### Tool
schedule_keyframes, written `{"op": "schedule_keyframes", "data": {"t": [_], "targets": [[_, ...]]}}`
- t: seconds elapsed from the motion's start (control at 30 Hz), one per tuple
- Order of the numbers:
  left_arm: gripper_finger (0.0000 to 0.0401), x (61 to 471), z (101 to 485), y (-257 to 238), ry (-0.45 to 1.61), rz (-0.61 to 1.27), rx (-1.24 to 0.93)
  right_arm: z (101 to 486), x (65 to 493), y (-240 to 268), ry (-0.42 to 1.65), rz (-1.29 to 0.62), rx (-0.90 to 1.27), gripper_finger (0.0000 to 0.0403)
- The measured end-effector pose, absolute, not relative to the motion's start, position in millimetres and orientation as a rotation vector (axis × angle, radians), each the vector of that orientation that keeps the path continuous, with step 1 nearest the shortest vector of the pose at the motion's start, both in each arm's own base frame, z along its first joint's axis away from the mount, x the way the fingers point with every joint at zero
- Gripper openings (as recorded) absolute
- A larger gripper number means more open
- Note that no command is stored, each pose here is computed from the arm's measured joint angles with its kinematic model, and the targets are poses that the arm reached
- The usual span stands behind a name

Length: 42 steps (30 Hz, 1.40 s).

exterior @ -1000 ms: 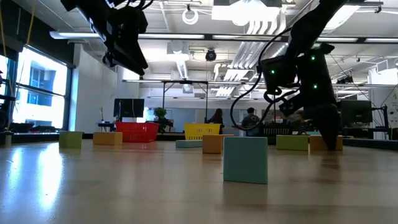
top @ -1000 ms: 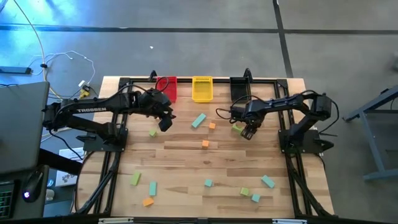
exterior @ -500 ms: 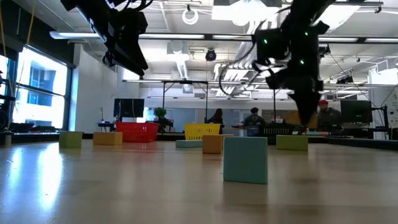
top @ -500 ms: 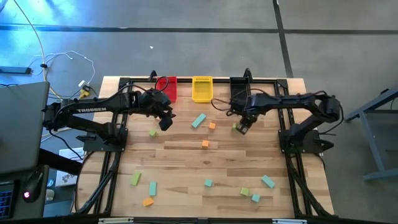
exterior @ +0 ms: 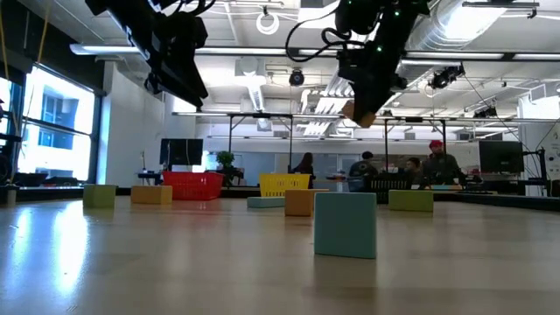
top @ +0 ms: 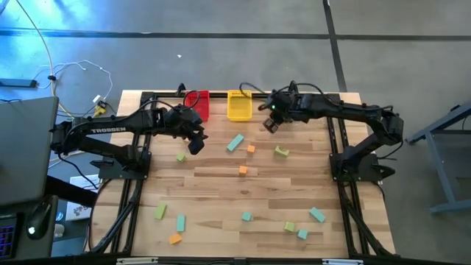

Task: Sort & place blocks by color
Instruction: Put the orange block into the black basket

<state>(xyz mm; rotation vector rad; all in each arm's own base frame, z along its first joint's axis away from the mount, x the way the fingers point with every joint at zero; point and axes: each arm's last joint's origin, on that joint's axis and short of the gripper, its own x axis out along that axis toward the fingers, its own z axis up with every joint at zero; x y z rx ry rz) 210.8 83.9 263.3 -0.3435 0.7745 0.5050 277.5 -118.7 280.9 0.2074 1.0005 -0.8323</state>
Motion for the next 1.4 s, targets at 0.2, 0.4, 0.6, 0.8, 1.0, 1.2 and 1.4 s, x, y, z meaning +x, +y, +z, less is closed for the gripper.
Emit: {"op": "schedule_keyframes", "data": {"t": [0.2,0.4,0.6,0.8,1.0,1.2,1.4], "targets": [[0.0174,211,263,83,0.779,0.488,-0.355,285,267,-146,0.949,-1.024,0.169,0.0107],[0.0174,213,263,77,0.783,0.451,-0.350,276,256,-174,0.955,-1.080,0.302,0.0107],[0.0174,217,263,65,0.787,0.406,-0.350,248,256,-200,1.028,-1.028,0.466,0.0107],[0.0174,220,262,48,0.809,0.360,-0.375,216,258,-218,1.120,-0.995,0.565,0.0107],[0.0174,219,258,25,0.878,0.314,-0.410,191,258,-230,1.191,-0.974,0.626,0.0107],[0.0174,215,254,-2,0.961,0.249,-0.414,184,258,-233,1.222,-0.969,0.618,0.0112],[0.0174,210,252,-31,1.017,0.179,-0.404,184,258,-233,1.220,-0.970,0.619,0.0151]]}}
